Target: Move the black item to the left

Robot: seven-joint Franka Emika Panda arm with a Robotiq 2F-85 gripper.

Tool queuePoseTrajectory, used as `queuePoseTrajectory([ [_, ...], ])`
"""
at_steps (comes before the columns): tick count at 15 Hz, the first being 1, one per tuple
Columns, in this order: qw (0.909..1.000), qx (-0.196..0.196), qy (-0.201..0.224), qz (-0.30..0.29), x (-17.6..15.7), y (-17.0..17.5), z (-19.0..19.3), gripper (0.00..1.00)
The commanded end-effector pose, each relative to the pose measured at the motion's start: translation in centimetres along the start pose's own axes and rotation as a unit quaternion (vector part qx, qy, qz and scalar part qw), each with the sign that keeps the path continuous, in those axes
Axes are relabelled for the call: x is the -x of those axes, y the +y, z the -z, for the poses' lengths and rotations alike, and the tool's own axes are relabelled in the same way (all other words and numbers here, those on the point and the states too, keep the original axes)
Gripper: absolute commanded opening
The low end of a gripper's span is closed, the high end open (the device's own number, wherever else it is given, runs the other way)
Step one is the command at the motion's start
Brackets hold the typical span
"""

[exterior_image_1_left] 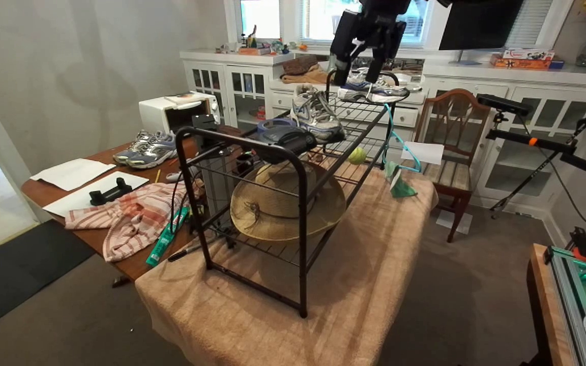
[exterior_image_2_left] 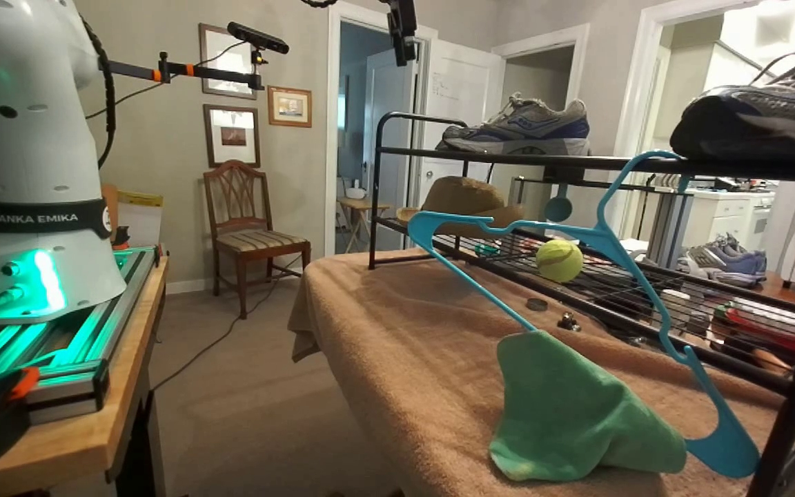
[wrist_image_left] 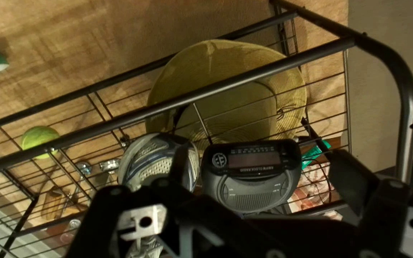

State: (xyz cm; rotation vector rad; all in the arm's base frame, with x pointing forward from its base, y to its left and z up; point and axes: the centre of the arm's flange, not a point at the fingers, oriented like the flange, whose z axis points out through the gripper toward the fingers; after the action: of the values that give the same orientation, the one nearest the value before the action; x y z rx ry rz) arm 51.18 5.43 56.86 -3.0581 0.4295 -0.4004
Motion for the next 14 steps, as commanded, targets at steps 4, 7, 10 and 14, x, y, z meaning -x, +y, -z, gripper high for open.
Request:
queuePoseTrajectory([
  [4, 0.9936, 0.020, -0.001, 0.112, -5.3, 1.3, -0.2, 1.00],
  [7, 0.9963, 0.008, 0.007, 0.085, -3.8, 1.5, -0.4, 1.00],
  [10, 0.9962, 0.007, 0.008, 0.087, -3.7, 1.3, -0.3, 1.00],
  [14, 0.9960, 0.009, 0.014, 0.088, -5.6, 0.3, 0.4, 1.00],
])
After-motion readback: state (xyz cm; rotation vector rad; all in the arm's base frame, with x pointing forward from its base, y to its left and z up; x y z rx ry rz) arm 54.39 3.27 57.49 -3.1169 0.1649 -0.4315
